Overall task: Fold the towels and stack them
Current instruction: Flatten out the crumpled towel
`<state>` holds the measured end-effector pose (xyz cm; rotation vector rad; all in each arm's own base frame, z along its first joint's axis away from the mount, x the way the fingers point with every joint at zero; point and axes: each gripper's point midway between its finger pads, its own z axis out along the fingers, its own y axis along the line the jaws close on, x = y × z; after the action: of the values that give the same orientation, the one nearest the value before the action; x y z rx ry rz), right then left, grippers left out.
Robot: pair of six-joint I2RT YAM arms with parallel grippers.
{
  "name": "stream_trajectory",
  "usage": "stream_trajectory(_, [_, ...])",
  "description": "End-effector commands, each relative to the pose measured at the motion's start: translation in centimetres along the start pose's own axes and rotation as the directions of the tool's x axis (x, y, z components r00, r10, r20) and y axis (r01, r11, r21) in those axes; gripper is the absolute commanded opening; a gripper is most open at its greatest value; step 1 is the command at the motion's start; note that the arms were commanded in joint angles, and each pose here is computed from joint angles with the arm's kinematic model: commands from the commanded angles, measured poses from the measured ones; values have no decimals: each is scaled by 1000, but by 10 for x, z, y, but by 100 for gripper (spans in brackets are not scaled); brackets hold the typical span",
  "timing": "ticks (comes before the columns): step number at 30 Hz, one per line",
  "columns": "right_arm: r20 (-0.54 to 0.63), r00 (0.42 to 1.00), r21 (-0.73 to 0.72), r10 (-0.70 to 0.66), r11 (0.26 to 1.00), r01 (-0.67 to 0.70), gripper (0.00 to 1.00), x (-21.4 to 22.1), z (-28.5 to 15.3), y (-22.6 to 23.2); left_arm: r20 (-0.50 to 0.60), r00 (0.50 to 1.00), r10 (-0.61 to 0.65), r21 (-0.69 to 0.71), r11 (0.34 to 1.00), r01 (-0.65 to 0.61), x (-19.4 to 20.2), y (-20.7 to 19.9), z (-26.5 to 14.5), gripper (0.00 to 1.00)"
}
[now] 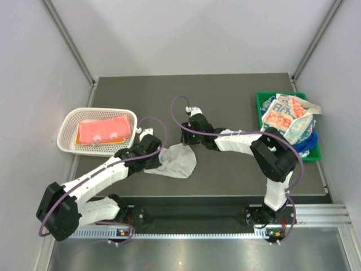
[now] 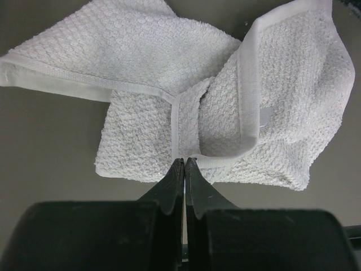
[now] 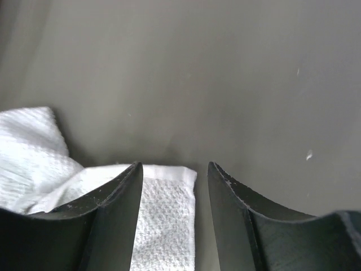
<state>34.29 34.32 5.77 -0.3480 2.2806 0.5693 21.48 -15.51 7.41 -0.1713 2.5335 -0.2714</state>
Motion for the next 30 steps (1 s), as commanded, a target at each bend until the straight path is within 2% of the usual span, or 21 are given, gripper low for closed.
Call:
stream_trajectory(1, [-68,998,95,3,995,4,50,20,2,-10,36,999,-29,45,999,28,-16,-15,-3,0])
stream_trajectory(12, [-165,984,186,-66,978,97,47,55,20,-1,28,999,-30,51,998,29,-16,-17,-2,0])
stream_trajectory(19, [-185,979,291,-81,948,133,26,66,5,-20,51,998,-30,52,998,27,-23,-17,-8,0])
stream_trajectory(27, [-165,983,282,-75,952,120,25,62,-7,-22,55,998,-25,58,998,22,-26,-20,-8,0])
stream_trajectory(30, [-163,984,267,-69,957,111,10,61,-6,-20,61,998,-24,60,998,20,-28,-20,-10,0])
